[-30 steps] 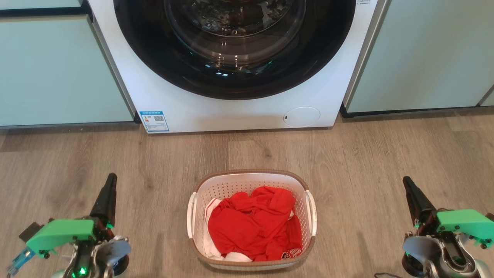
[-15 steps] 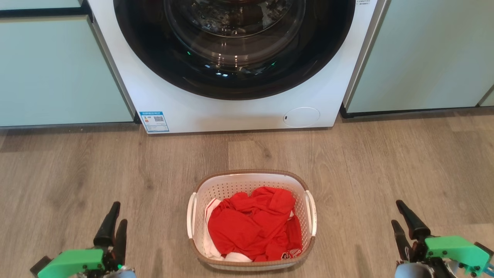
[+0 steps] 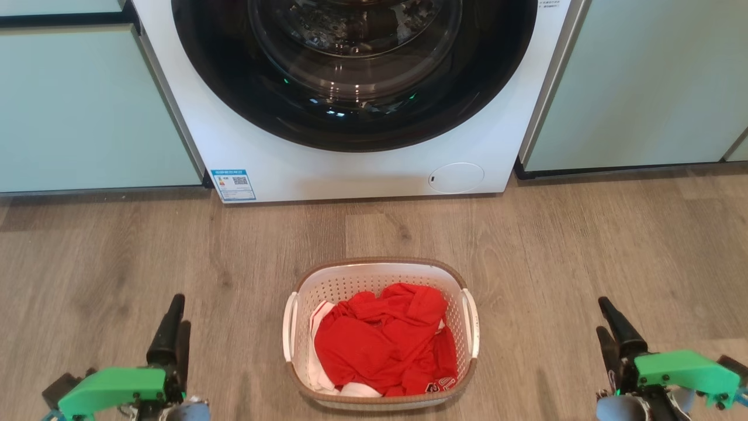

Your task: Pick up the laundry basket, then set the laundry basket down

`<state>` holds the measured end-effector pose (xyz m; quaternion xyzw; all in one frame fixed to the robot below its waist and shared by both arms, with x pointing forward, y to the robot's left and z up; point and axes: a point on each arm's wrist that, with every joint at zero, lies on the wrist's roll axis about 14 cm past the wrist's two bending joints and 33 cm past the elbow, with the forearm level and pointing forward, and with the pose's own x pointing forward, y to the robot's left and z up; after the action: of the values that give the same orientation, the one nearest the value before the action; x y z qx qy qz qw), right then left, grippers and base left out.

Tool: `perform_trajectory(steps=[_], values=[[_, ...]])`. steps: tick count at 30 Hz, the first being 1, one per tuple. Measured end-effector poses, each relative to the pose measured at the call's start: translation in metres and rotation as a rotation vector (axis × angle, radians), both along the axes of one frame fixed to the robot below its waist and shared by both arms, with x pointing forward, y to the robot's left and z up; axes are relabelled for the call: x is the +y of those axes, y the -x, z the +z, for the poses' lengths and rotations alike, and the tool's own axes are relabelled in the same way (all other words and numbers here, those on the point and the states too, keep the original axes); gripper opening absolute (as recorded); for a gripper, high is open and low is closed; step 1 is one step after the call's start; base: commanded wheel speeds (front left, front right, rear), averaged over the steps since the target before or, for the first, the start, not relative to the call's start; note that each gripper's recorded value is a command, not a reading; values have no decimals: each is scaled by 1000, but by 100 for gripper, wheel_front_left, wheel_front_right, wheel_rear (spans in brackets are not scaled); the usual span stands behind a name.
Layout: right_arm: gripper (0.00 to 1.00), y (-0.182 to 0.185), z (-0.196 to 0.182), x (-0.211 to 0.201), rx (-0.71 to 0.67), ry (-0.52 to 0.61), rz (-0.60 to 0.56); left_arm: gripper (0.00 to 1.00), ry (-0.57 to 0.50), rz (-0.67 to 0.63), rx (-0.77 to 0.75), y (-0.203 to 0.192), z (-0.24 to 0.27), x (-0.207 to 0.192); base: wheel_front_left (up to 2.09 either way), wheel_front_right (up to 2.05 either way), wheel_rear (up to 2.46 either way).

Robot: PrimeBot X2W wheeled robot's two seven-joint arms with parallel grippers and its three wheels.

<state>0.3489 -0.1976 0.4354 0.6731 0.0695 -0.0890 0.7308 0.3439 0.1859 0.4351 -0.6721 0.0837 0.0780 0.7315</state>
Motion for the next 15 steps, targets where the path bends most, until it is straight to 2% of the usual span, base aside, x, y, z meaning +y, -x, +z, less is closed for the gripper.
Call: perform_trajectory(steps=[15], values=[[100,-6,14,9,-40,215,61,100,-207,-47,-39,-7,17,-6,0,0,0]])
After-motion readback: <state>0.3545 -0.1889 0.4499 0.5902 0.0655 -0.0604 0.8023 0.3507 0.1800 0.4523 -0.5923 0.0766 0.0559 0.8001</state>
